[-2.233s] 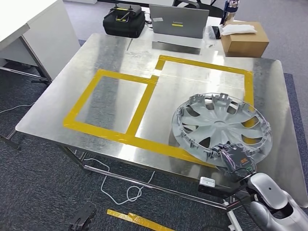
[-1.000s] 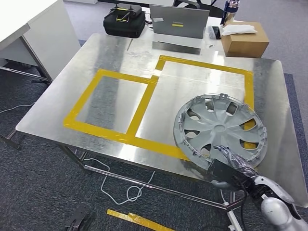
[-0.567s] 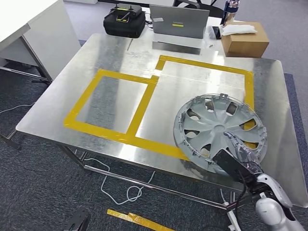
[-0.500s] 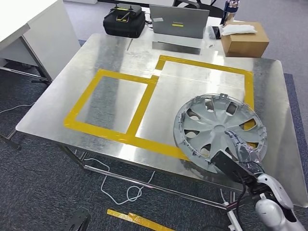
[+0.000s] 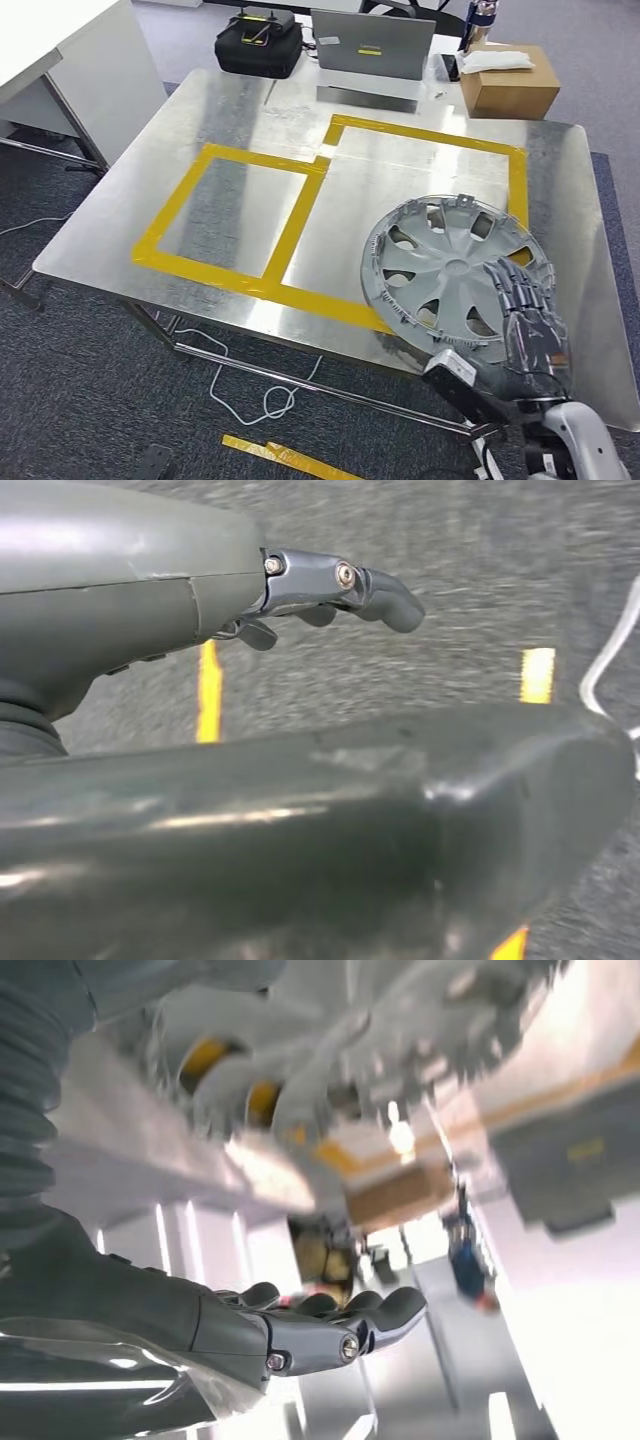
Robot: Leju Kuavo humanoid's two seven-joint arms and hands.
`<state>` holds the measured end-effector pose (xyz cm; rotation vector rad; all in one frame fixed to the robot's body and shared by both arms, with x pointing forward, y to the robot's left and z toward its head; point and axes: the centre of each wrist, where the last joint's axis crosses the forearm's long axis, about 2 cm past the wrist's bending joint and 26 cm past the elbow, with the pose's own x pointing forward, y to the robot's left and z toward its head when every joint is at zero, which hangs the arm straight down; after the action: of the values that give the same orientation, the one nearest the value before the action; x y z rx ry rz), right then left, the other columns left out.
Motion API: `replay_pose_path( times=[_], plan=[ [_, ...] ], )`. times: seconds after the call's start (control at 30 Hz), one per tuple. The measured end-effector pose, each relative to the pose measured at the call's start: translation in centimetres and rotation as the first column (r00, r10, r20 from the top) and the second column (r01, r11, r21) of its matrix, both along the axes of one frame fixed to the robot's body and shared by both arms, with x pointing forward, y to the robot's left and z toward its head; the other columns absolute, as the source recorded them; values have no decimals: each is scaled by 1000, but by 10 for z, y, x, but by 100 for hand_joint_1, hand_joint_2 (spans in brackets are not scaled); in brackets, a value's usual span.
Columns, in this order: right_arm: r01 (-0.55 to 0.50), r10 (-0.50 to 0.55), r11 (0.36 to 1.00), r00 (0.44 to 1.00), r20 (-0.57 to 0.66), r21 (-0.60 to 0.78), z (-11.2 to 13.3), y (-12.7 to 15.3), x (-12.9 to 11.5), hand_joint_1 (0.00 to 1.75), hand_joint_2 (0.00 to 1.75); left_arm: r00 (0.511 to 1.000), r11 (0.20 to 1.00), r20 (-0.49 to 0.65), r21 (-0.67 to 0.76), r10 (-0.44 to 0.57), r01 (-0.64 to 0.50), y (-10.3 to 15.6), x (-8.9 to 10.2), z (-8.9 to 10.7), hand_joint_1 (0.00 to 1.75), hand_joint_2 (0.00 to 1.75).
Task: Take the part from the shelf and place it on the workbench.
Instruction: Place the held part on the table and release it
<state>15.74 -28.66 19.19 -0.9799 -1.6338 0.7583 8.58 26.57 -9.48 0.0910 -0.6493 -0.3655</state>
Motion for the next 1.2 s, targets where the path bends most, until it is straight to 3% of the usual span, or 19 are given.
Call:
replay_pose_path(
  times=[0.13,0.37,0.53,0.67,0.77,0.83,0.97,1.07,1.2],
  plan=[
    [22,-22,1000,997,75,10,11,4,-24,0,175,999,999,-13,-10,36,-37,-5,-11,3,0,0],
    [20,-22,999,994,103,29,19,6,-36,0,175,998,997,10,-26,68,-67,-7,-10,8,0,0],
    [129,-138,990,978,158,65,20,1,-61,0,175,995,994,19,-44,97,-96,-6,-17,9,0,0],
    [187,-209,961,974,91,202,12,-10,-88,0,175,994,993,21,-51,109,-107,-4,-27,9,0,0],
    [170,-187,955,981,50,243,0,-21,-94,0,175,994,994,25,-52,102,-101,-4,-30,10,0,0],
    [221,-236,942,971,33,253,-10,-32,-97,0,175,994,993,28,-54,106,-104,-5,-31,10,0,0],
    [493,-496,827,866,-63,271,-32,-51,-117,0,175,992,991,27,-60,121,-119,-7,-31,11,0,0],
    [678,-663,682,731,-159,274,-50,-53,-133,0,175,992,991,17,-57,125,-124,-8,-33,11,0,0],
    [833,-799,481,545,-255,274,-68,-47,-151,0,175,991,990,26,-55,132,-130,-9,-34,11,0,0]
  ],
)
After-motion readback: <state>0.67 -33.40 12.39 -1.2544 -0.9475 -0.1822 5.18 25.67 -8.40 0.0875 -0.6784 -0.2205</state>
